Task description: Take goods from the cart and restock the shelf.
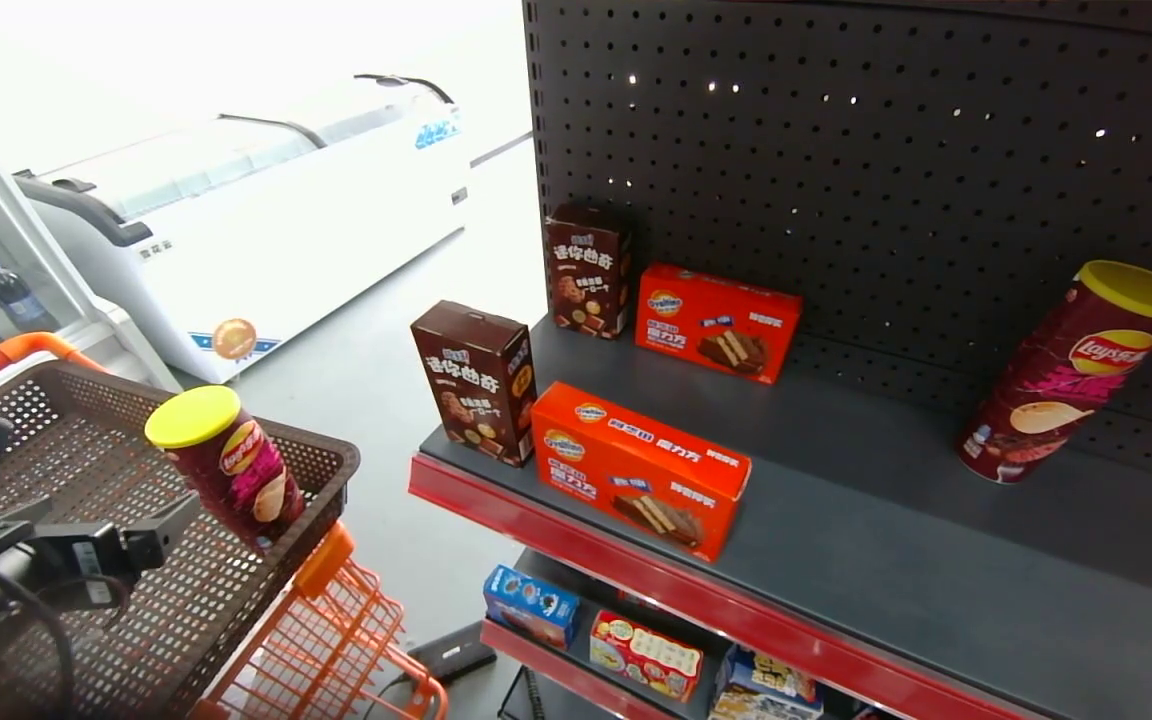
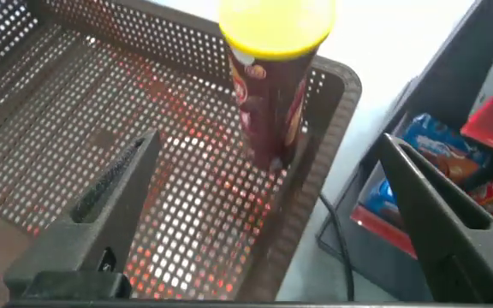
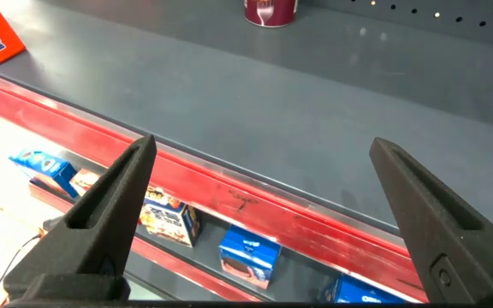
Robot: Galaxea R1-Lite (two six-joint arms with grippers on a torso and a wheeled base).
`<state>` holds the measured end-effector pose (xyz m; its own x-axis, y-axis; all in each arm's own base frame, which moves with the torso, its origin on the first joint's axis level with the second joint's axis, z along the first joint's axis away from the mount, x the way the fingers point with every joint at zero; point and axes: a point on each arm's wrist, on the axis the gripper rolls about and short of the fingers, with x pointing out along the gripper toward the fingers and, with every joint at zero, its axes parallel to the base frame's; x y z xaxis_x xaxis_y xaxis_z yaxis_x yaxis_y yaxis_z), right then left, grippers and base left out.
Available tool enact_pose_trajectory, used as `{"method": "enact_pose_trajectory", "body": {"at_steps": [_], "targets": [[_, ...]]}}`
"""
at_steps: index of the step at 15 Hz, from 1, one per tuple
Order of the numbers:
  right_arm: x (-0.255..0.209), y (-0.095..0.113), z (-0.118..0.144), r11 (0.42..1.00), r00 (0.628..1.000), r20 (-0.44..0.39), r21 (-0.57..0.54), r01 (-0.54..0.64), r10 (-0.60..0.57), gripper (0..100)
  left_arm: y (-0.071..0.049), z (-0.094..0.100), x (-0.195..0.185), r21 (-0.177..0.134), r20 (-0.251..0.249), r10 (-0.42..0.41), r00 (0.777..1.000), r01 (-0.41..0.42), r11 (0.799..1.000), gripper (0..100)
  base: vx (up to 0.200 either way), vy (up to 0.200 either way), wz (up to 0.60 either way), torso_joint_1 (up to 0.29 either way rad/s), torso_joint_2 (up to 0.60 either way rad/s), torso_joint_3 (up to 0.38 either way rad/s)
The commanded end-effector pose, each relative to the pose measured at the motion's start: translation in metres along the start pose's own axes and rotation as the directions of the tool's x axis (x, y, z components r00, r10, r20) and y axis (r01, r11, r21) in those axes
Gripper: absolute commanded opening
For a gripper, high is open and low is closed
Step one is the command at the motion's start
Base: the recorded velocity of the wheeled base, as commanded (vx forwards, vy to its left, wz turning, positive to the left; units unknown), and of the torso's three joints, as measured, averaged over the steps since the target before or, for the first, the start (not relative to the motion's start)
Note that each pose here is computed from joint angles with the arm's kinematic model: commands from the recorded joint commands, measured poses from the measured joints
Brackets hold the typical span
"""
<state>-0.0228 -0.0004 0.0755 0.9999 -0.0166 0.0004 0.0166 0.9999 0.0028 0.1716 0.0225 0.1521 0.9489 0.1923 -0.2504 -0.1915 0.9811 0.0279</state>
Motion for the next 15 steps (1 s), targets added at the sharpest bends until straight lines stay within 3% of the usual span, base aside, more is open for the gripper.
{"method": "enact_pose_trajectory", "body": {"at_steps": [1, 5, 8, 14, 15], "targets": [[0.000, 0.000, 0.000, 1.000, 1.000, 0.000, 0.000, -0.001, 0.001, 100, -0.004, -0.033, 0.065, 0.013, -0.045, 0.003, 0.999, -0.002, 1.000, 100, 0.000, 0.000, 0.00, 0.000, 0.00, 0.000], [0.000, 0.000, 0.000, 1.000, 1.000, 0.000, 0.000, -0.001, 0.001, 100, -0.006, -0.049, 0.101, 0.017, 0.044, -0.022, 0.999, 0.022, 1.000, 100, 0.000, 0.000, 0.00, 0.000, 0.00, 0.000], [0.000, 0.000, 0.000, 1.000, 1.000, 0.000, 0.000, -0.001, 0.001, 100, -0.008, -0.063, 0.128, 0.057, 0.059, -0.050, 0.997, 0.046, 0.997, 100, 0.000, 0.000, 0.00, 0.000, 0.00, 0.000], [0.000, 0.000, 0.000, 1.000, 1.000, 0.000, 0.000, -0.001, 0.001, 100, -0.006, -0.058, 0.171, 0.074, 0.132, -0.035, 0.991, 0.025, 0.997, 100, 0.000, 0.000, 0.00, 0.000, 0.00, 0.000], [0.000, 0.000, 0.000, 1.000, 1.000, 0.000, 0.000, -0.001, 0.001, 100, -0.007, -0.055, 0.173, 0.076, 0.145, -0.037, 0.989, 0.027, 0.997, 0, 0.000, 0.000, 0.00, 0.000, 0.00, 0.000]]}}
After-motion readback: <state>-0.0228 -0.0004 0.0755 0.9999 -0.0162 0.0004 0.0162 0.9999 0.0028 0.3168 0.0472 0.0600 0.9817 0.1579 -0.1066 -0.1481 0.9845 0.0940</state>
